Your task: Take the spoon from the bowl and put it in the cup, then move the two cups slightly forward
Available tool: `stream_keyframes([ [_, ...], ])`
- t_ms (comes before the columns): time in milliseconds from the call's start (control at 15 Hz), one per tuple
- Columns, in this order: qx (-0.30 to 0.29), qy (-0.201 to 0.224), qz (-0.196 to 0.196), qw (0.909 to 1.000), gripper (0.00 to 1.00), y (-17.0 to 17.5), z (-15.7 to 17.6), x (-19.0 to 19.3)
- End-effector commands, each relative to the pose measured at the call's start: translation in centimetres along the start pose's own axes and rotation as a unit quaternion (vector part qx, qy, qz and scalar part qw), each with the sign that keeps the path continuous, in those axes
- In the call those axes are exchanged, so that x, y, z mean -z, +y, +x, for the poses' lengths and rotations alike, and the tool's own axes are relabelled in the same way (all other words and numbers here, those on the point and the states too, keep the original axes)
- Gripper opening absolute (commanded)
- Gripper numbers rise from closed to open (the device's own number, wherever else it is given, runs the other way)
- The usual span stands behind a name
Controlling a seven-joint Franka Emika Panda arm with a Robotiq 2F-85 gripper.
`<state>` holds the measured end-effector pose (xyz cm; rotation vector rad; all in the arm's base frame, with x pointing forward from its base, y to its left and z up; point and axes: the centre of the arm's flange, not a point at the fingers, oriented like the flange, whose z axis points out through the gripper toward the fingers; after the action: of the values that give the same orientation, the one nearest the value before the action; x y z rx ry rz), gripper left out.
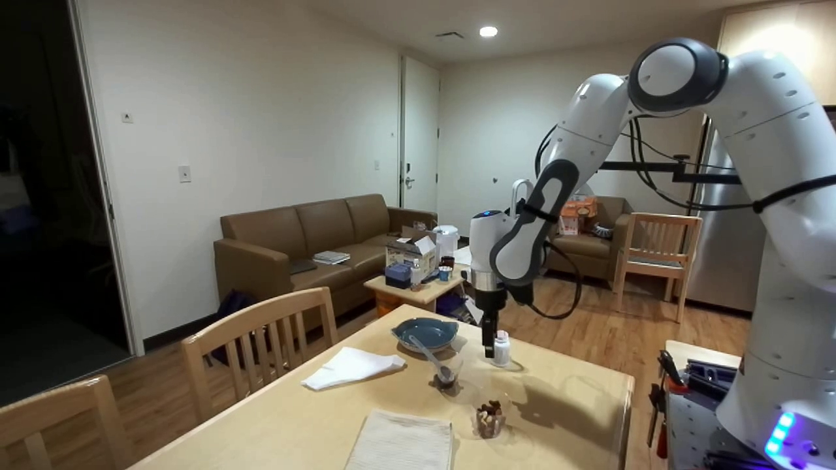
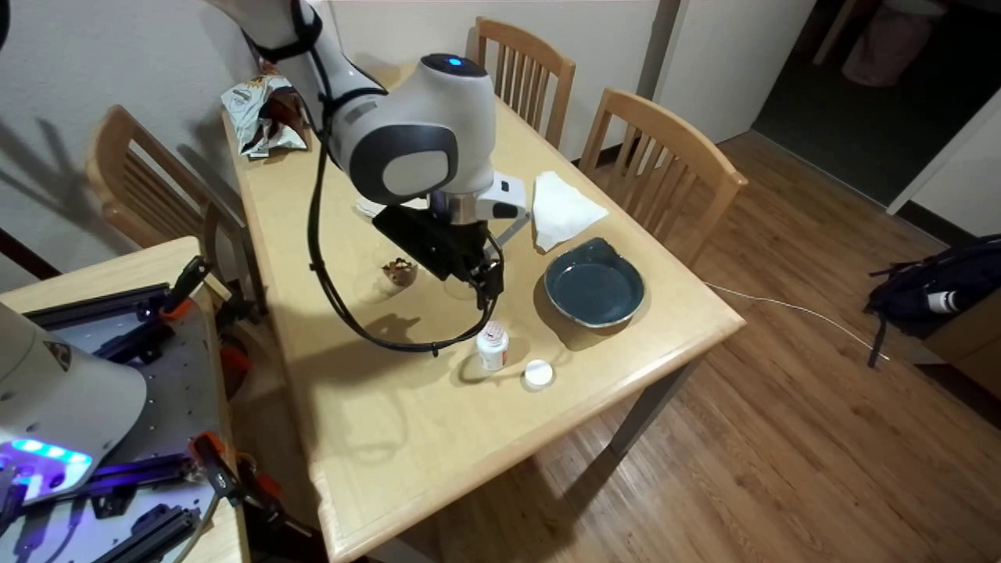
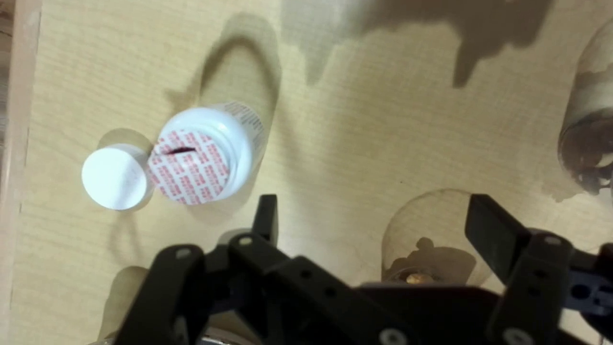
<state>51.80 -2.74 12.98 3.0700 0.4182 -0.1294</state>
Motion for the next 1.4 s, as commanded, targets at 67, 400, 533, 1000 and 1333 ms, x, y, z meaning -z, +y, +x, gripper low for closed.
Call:
stream_keyframes([
  [67,0.044,0.028,-0.043,0.9977,1.0,-0.4,0.2,0.7],
  [400,0.127,0.13,-0.034,0.9828,1.0,-3.4,2.1,2.2],
  [533,0.135,0.137,0.01,0.9813,1.0,-5.7,2.1,2.8],
  [1000,0.132,0.134,0.074,0.9794,1.0,-13.2,0.4,4.8],
  [1333,0.126,0.1,0.085,0.9833,1.0,-16.5,-1.0,3.3],
])
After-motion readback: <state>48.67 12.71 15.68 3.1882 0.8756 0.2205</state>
